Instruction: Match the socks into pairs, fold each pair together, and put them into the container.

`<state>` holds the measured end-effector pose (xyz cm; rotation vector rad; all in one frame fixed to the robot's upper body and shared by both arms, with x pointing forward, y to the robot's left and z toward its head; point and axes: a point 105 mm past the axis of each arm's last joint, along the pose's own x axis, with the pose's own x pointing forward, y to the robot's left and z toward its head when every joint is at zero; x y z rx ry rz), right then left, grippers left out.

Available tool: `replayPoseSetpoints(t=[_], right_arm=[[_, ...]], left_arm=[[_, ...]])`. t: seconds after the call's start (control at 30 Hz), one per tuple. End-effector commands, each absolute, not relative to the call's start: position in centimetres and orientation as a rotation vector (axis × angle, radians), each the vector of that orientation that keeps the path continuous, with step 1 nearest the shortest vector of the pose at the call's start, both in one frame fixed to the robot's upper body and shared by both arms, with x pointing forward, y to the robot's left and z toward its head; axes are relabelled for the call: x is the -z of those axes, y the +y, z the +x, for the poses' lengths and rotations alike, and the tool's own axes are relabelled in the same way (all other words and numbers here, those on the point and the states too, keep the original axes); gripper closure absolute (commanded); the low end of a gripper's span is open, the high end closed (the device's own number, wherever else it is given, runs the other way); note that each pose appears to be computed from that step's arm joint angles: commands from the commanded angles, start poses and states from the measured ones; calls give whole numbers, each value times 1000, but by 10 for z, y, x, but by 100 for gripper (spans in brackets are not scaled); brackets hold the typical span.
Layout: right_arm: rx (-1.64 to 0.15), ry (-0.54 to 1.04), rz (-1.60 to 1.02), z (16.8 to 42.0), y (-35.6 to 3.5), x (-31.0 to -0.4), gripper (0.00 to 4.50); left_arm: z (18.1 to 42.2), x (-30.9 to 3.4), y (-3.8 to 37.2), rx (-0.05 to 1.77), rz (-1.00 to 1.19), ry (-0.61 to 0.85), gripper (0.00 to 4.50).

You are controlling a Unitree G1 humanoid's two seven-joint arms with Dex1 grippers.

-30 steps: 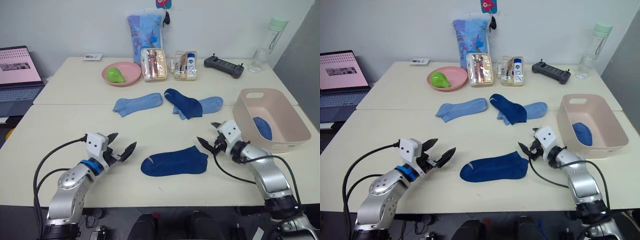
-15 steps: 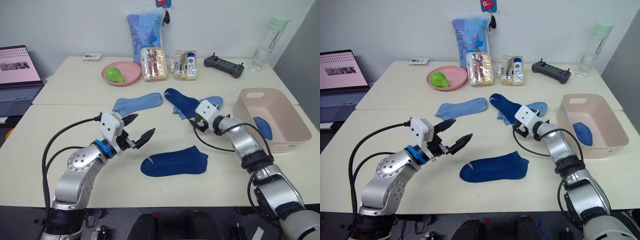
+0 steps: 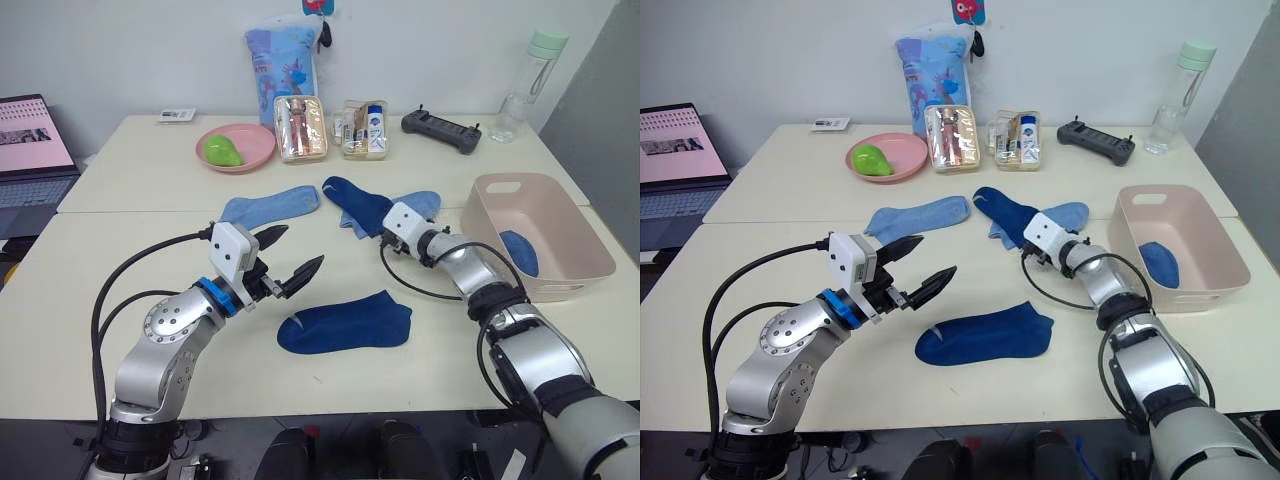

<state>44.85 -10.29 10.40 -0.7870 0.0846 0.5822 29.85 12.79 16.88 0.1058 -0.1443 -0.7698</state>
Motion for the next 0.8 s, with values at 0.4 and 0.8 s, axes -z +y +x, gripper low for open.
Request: replayPoseSetpoints(t=[0.4, 0.8], right_arm=[[-696, -75, -721, 438, -88, -142, 448], [-992, -24, -797, 353, -101, -152, 448]], left_arm=[[295, -177, 128, 775, 117, -174, 0], [295, -170, 142, 775, 132, -126, 0]])
